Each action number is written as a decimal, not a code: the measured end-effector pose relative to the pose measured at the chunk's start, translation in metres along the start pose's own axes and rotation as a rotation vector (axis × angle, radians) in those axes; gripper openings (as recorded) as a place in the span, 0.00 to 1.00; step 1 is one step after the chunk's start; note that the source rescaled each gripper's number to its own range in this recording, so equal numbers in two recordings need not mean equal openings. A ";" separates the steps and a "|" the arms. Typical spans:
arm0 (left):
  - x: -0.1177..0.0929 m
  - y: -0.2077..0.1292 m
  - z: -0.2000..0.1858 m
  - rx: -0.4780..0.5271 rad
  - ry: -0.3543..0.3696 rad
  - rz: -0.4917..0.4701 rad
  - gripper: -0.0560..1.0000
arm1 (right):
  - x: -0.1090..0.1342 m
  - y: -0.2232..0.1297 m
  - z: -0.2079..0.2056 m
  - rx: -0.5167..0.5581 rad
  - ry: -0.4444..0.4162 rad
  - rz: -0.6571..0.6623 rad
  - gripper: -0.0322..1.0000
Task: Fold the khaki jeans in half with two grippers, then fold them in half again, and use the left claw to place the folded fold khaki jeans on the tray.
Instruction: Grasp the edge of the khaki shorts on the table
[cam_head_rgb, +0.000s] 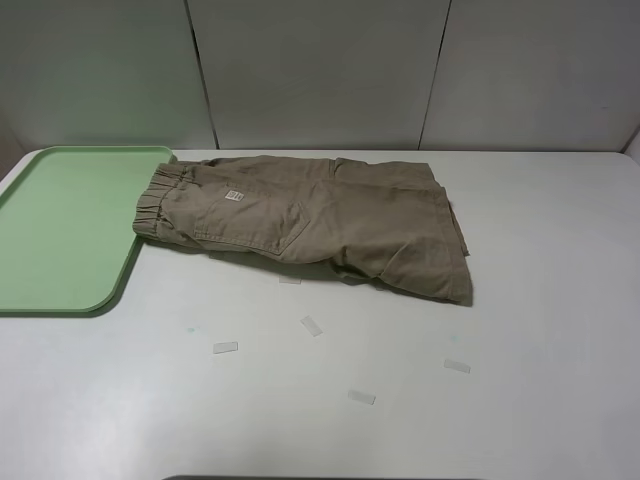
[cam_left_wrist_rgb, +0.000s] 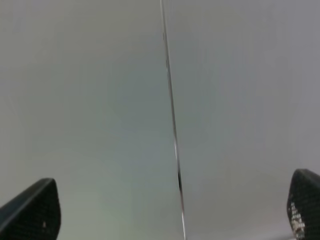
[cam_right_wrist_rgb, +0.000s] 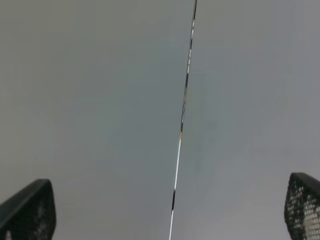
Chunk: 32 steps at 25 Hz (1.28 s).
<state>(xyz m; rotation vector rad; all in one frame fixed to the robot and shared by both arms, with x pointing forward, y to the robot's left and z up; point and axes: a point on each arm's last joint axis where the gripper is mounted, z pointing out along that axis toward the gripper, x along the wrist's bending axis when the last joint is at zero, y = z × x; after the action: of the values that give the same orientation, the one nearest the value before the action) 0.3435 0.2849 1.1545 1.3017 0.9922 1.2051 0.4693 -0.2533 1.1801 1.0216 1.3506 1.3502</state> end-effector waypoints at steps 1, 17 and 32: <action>0.000 -0.001 -0.008 0.015 0.000 0.000 0.91 | 0.000 0.001 -0.001 -0.005 0.000 0.000 1.00; 0.013 0.037 -0.128 0.285 0.061 -0.006 0.92 | -0.001 0.002 -0.006 0.010 -0.016 0.000 1.00; -0.001 -0.028 -0.116 0.705 -0.019 -0.136 0.92 | 0.011 0.051 -0.101 -0.150 0.032 -0.027 1.00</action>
<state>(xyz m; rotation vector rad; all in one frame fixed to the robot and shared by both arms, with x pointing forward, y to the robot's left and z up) 0.2315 0.3042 1.1197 1.7374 1.5434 0.7513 0.3652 -0.2622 1.2257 0.8812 1.2615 1.4301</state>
